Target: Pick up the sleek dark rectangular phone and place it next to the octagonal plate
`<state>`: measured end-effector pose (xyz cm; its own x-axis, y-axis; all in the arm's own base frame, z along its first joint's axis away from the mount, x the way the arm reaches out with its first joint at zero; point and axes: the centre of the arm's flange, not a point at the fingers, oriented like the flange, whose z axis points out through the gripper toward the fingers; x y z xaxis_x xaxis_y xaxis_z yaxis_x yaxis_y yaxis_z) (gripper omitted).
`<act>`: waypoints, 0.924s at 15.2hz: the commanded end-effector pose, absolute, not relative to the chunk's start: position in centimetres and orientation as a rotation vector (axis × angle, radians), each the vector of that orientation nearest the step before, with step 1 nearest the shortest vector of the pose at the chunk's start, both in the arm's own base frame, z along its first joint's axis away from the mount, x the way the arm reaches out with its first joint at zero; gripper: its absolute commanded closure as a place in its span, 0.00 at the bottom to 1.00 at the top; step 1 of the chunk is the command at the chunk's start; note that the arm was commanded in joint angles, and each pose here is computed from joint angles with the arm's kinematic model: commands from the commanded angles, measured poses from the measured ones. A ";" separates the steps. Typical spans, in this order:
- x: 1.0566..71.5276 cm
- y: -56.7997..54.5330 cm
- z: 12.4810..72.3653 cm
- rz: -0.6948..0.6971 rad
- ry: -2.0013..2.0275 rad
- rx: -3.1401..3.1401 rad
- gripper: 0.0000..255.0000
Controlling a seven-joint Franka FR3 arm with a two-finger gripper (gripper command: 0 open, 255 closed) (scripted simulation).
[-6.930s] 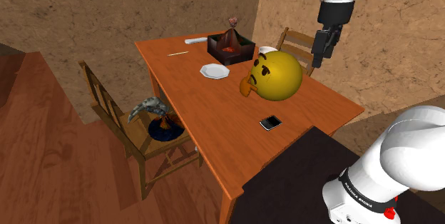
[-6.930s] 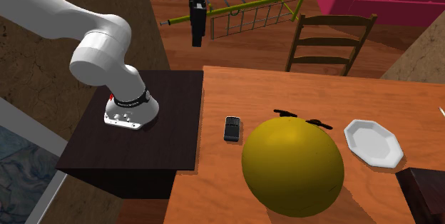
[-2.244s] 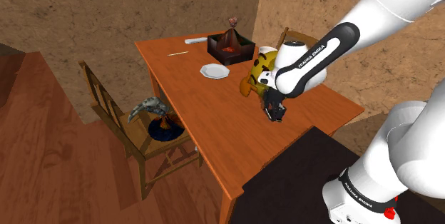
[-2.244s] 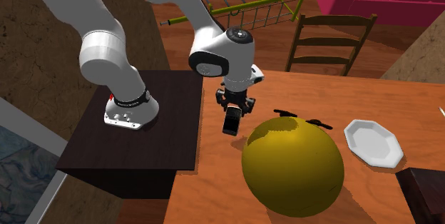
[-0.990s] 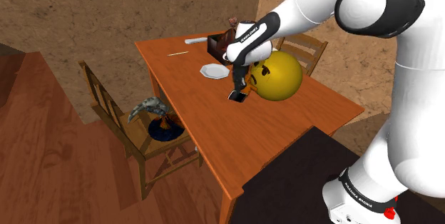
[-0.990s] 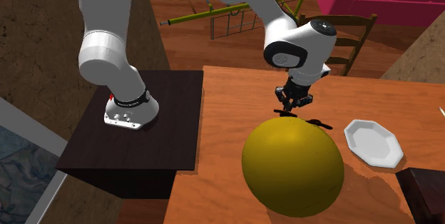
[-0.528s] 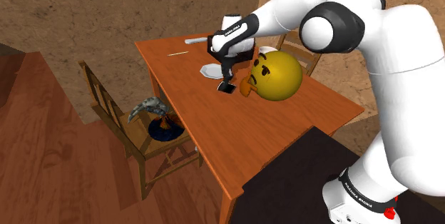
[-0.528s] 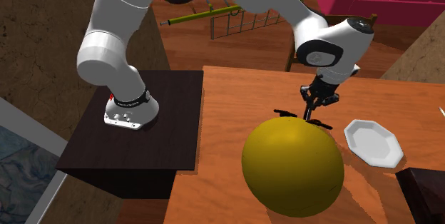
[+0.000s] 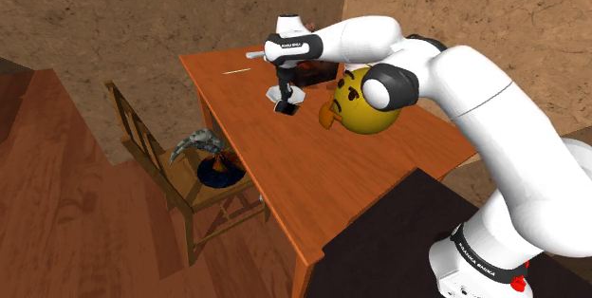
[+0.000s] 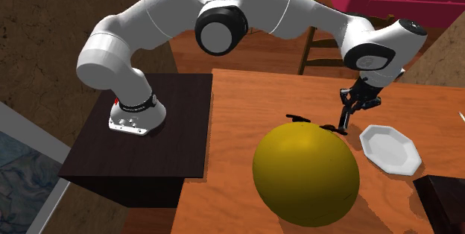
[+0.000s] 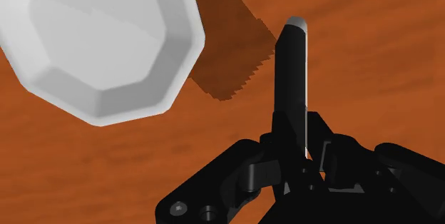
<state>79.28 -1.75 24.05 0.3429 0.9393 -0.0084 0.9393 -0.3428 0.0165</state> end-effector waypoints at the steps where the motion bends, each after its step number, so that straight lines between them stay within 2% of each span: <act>1: 79.7 -1.9 22.8 -0.003 1.791 2.562 1.00; 14: 79.7 -1.9 17.0 -0.003 1.791 2.562 1.00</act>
<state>79.96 -1.73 18.17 0.3410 0.9401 -0.0035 0.9397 -0.3407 0.0290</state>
